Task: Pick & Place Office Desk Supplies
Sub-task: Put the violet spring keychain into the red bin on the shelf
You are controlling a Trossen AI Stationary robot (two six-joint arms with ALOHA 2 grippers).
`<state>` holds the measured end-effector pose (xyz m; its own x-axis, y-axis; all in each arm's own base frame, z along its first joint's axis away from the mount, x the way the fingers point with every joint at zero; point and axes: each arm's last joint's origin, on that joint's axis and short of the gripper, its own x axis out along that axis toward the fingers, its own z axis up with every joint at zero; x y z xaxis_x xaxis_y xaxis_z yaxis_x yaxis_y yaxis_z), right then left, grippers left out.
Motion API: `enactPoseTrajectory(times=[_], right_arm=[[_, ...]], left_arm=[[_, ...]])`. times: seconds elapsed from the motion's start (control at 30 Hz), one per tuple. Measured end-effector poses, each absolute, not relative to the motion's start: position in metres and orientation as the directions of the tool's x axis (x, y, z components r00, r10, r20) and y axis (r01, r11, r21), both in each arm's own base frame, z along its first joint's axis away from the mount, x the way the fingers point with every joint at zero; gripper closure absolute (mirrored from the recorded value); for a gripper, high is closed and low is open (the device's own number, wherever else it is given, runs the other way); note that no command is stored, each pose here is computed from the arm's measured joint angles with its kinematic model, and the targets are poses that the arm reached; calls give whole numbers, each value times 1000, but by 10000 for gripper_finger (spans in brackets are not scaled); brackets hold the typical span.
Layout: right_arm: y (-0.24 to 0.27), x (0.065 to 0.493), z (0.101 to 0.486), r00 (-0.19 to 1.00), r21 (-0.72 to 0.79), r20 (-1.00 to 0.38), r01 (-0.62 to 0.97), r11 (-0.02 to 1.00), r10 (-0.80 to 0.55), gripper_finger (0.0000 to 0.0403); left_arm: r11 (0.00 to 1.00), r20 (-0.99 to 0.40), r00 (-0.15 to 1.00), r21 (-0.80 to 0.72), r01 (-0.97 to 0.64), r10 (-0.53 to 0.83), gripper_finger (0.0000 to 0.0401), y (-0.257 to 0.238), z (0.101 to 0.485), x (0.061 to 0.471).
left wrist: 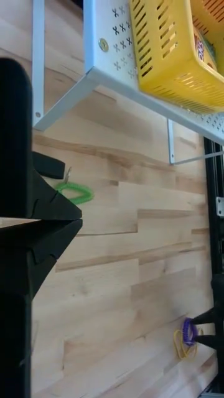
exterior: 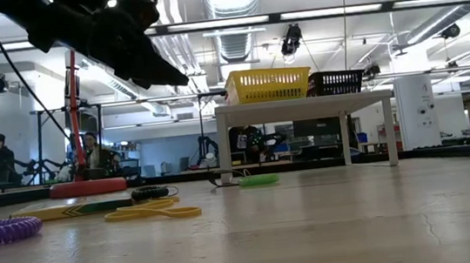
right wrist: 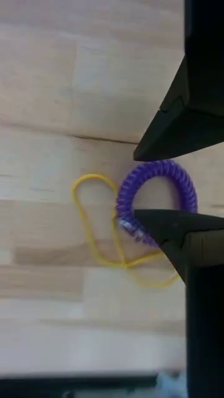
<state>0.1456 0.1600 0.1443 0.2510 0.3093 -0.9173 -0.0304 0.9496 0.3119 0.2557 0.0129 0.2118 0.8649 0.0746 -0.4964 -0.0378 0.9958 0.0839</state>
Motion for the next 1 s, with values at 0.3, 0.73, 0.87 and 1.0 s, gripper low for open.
enactPoseTrajectory(times=[0.3, 0.73, 0.87, 1.0], right_arm=[[164, 147, 126, 200, 199, -956, -87, 976, 213, 319], [140, 160, 159, 473, 231, -872, 174, 957, 124, 388], [114, 177, 184, 629, 214, -777, 278, 936, -9, 389], [83, 202, 220, 730, 96, -652, 348, 932, -205, 389]], left_arm=[[995, -486, 870, 82, -49, 83, 395, 13, 213, 256], [989, -465, 874, 109, -101, 141, 395, 17, 215, 257], [988, -473, 868, 114, -106, 148, 395, 17, 211, 255], [978, -492, 847, 144, -150, 202, 395, 20, 203, 251]])
